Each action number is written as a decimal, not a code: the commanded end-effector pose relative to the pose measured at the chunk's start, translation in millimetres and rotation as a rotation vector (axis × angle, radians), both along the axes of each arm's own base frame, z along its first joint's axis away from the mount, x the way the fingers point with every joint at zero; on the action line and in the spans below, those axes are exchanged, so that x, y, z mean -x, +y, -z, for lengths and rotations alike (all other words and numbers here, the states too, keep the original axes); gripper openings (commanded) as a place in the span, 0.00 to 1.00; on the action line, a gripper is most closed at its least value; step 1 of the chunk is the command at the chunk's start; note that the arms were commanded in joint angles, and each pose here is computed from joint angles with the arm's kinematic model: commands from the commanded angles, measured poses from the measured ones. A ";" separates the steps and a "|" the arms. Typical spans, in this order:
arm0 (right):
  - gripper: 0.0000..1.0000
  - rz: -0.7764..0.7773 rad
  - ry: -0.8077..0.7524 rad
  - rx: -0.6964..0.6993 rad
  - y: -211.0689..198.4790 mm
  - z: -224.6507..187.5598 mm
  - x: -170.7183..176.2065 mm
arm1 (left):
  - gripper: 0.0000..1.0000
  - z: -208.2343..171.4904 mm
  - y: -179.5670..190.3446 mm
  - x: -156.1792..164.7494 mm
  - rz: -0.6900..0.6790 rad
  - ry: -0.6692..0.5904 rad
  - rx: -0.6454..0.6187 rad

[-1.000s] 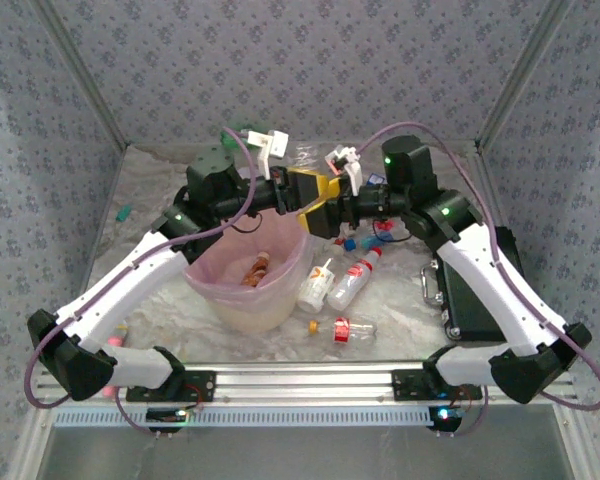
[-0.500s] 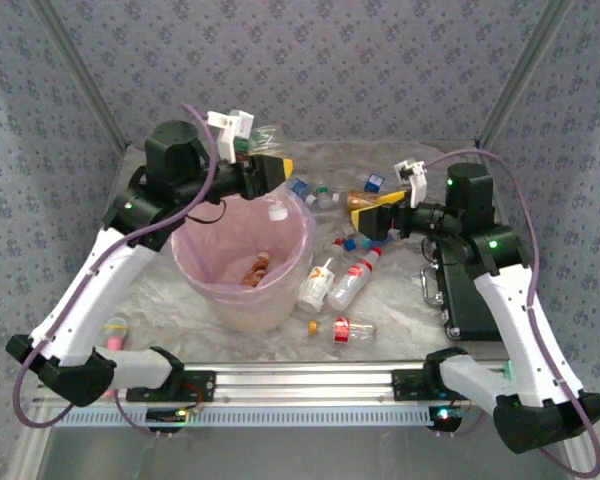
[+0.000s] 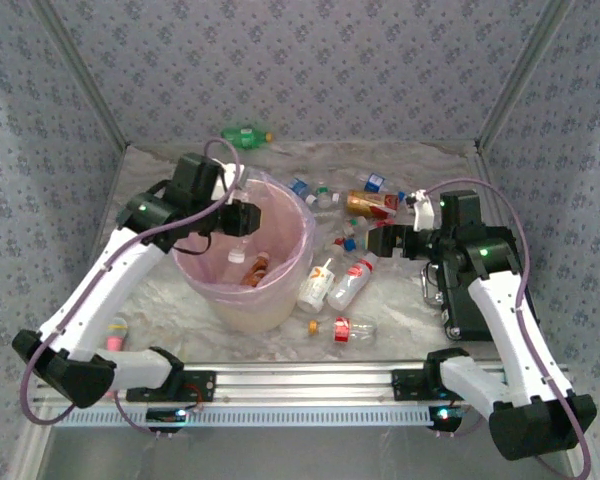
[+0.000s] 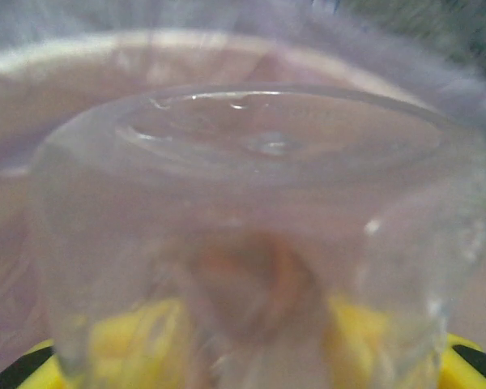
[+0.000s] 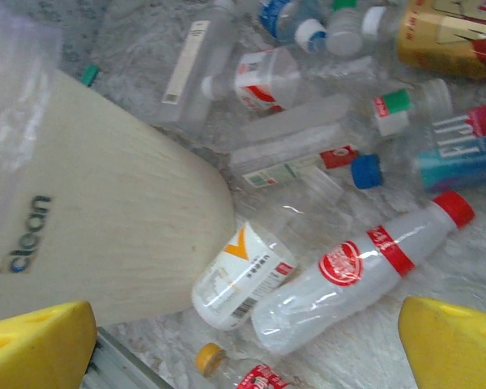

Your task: Put the plastic bottles in the bin

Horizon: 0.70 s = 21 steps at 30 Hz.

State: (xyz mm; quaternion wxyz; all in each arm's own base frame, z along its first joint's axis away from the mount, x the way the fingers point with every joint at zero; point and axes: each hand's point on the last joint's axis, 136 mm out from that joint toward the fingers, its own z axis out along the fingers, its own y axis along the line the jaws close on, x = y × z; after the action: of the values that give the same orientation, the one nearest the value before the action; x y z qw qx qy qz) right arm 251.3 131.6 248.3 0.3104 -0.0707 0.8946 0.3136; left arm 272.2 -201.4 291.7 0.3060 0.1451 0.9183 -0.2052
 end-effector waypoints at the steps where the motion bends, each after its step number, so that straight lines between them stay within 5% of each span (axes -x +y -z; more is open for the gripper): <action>1: 0.97 0.095 0.055 0.048 -15.6 15.6 -0.6 | 0.00 29.5 11.4 2.1 0.007 0.005 -0.167; 8: 0.96 0.188 0.123 0.086 -31.0 34.5 -2.2 | 0.00 82.8 13.1 -4.5 -0.022 0.033 -0.247; 14: 0.93 0.025 0.049 0.058 -5.3 33.7 8.1 | 0.00 118.5 8.0 -5.4 -0.008 0.059 -0.272; 21: 0.85 -0.149 0.024 0.441 3.5 64.5 28.3 | 0.00 155.0 6.8 -2.4 -0.015 0.114 -0.288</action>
State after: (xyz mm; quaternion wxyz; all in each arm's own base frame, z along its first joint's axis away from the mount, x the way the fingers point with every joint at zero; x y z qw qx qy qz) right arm 229.2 142.9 193.2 0.2617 -0.1321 0.9300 0.2216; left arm 270.2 -190.7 143.0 0.2244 0.1712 0.9563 -0.0768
